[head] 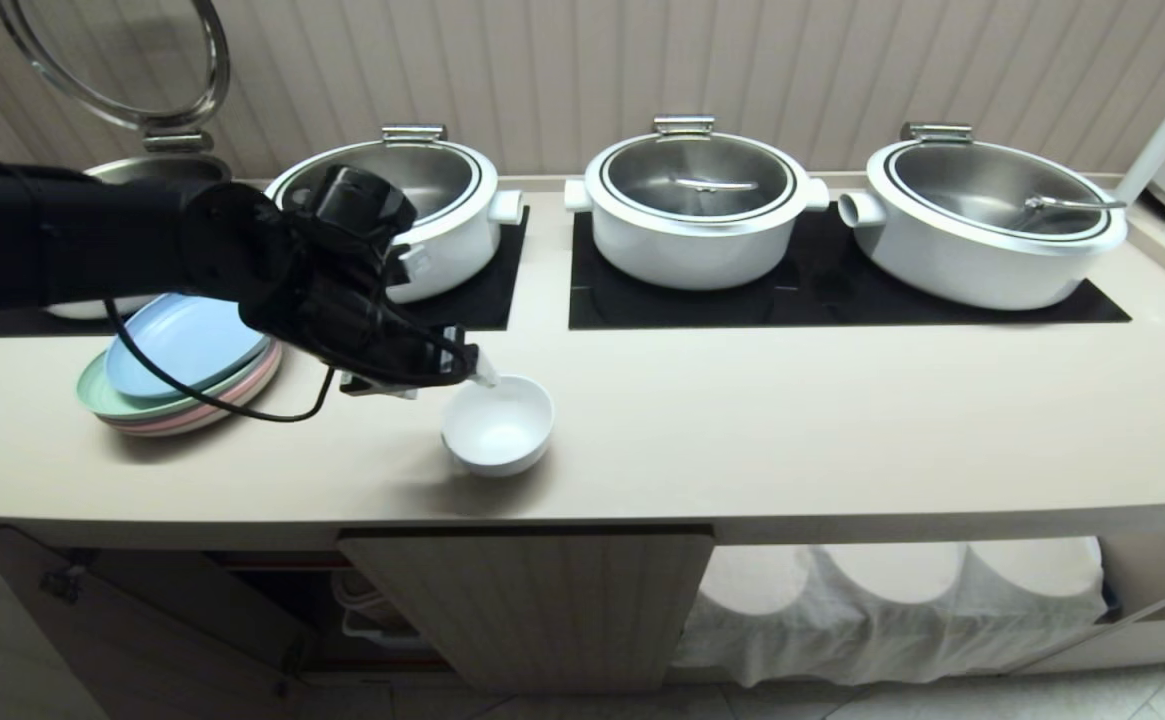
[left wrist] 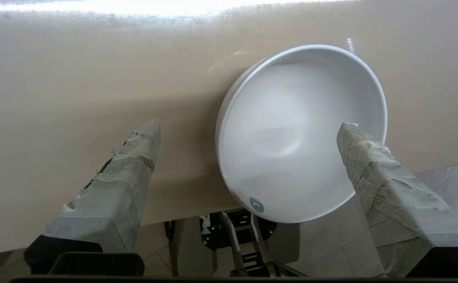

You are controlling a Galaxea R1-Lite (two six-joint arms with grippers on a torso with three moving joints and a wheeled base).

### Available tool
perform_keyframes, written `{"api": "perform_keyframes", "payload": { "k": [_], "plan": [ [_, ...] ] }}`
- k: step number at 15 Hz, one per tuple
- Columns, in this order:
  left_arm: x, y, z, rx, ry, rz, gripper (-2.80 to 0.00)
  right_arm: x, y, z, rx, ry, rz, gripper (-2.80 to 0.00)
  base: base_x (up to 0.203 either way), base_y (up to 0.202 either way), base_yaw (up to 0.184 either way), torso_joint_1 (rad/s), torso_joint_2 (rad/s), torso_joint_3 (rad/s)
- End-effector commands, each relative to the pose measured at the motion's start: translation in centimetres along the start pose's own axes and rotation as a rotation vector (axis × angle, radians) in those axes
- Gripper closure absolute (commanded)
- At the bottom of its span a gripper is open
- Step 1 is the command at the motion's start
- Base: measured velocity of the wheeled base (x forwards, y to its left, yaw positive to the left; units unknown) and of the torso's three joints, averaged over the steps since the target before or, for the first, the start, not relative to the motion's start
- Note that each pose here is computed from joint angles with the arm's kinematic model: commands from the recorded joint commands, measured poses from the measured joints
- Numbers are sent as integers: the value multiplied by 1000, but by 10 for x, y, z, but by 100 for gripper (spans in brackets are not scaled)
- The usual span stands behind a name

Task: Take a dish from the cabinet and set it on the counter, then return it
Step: Pick up the bowl from the table

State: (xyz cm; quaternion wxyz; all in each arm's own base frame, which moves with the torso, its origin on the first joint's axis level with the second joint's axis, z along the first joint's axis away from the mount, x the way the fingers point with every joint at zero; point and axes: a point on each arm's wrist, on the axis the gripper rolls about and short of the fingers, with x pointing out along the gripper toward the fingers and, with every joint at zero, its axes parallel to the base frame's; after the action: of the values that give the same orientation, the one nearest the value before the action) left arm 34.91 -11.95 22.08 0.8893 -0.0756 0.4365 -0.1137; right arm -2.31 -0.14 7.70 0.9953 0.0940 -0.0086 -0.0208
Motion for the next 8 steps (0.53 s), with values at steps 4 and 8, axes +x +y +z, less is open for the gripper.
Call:
{"api": "perform_keyframes", "payload": {
  "k": [4, 8],
  "plan": [
    [-34, 1, -12, 0, -26, -9, -280, 0, 0, 0, 1, 1, 0, 0, 0, 0, 0, 0, 0, 0],
    [-50, 6, -34, 0, -5, -13, 0, 0, 0, 0, 1, 1, 0, 0, 0, 0, 0, 0, 0, 0]
  ]
}}
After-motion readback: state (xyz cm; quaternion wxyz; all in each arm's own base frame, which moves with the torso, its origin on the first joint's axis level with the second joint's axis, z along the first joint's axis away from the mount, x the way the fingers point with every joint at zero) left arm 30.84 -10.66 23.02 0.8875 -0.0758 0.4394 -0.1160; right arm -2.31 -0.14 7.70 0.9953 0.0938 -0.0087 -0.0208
